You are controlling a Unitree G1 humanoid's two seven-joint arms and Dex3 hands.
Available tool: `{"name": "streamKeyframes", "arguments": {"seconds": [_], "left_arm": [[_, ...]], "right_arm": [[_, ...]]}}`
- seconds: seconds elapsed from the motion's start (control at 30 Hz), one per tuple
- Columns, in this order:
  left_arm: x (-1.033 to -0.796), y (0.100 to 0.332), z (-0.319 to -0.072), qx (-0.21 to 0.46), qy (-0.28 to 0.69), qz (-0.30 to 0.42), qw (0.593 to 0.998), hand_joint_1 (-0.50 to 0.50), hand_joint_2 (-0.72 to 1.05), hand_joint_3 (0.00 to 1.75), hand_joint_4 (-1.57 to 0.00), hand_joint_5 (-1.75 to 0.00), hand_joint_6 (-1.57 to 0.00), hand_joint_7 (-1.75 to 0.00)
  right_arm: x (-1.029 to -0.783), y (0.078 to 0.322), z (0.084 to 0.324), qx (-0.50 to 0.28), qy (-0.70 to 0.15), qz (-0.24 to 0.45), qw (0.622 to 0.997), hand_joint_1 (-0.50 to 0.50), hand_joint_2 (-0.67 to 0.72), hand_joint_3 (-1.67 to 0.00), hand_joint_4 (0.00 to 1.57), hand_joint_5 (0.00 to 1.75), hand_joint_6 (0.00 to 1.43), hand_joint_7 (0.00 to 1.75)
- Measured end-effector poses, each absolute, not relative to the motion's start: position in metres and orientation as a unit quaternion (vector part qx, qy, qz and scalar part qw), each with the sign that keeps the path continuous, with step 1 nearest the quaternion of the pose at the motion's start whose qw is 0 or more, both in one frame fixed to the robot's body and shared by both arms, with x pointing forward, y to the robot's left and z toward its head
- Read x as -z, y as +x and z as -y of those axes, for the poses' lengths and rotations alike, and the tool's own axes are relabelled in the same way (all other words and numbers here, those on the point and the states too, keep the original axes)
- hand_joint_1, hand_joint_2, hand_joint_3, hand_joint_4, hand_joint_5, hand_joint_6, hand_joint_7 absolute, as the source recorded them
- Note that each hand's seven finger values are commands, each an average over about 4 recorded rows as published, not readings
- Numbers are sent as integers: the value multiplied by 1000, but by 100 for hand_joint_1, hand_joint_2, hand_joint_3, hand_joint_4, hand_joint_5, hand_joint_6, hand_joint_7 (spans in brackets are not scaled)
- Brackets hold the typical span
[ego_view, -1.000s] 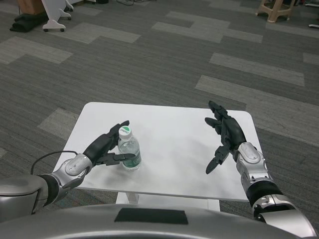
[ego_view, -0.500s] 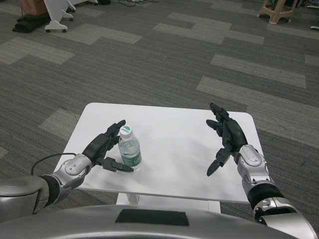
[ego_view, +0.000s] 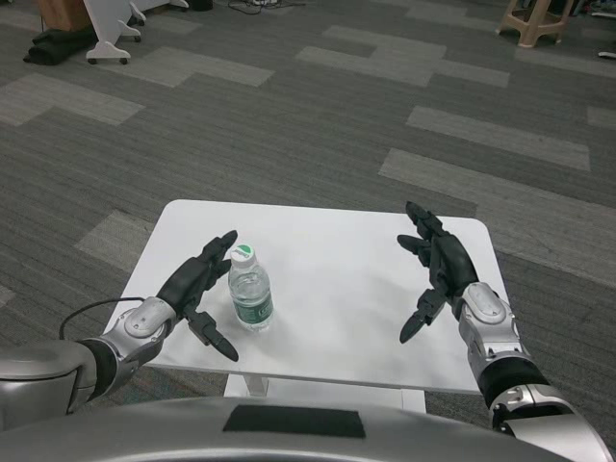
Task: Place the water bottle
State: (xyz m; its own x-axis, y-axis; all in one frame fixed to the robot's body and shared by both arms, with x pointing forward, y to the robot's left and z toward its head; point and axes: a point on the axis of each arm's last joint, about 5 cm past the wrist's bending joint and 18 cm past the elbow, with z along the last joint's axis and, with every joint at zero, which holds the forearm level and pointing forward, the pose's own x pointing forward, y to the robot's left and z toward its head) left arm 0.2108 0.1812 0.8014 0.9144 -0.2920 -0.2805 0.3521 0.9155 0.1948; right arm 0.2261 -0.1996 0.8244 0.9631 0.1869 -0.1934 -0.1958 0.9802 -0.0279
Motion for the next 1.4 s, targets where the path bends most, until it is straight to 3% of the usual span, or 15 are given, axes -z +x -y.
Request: {"name": "streamKeyframes", "arguments": {"seconds": [0.43, 0.53, 0.9, 1.23, 1.4], "left_arm": [[-804, 215, -204, 85, 138, -129, 978, 50, -19, 9, 0, -28, 0, 0], [-805, 216, -206, 72, 127, -128, 981, 50, -13, 9, 0, -21, 0, 0], [-803, 211, -215, 15, 75, -127, 989, 50, 10, 9, 0, -21, 0, 0], [-801, 208, -219, -17, 51, -125, 991, 50, 49, 9, 0, -28, 0, 0], [-802, 208, -219, -22, 46, -123, 991, 50, 52, 9, 0, -23, 0, 0]], "right_arm": [[-824, 226, 200, -96, -23, -96, 990, -12, 66, -16, 0, 78, 0, 0], [-824, 226, 200, -96, -23, -96, 991, -12, 66, -16, 0, 78, 0, 0], [-826, 226, 207, -91, -34, -95, 991, -12, 66, -14, 0, 78, 0, 0], [-828, 226, 211, -89, -39, -93, 991, -12, 66, -16, 0, 78, 0, 0], [-829, 226, 212, -87, -40, -92, 991, -12, 66, -14, 0, 78, 0, 0]]}}
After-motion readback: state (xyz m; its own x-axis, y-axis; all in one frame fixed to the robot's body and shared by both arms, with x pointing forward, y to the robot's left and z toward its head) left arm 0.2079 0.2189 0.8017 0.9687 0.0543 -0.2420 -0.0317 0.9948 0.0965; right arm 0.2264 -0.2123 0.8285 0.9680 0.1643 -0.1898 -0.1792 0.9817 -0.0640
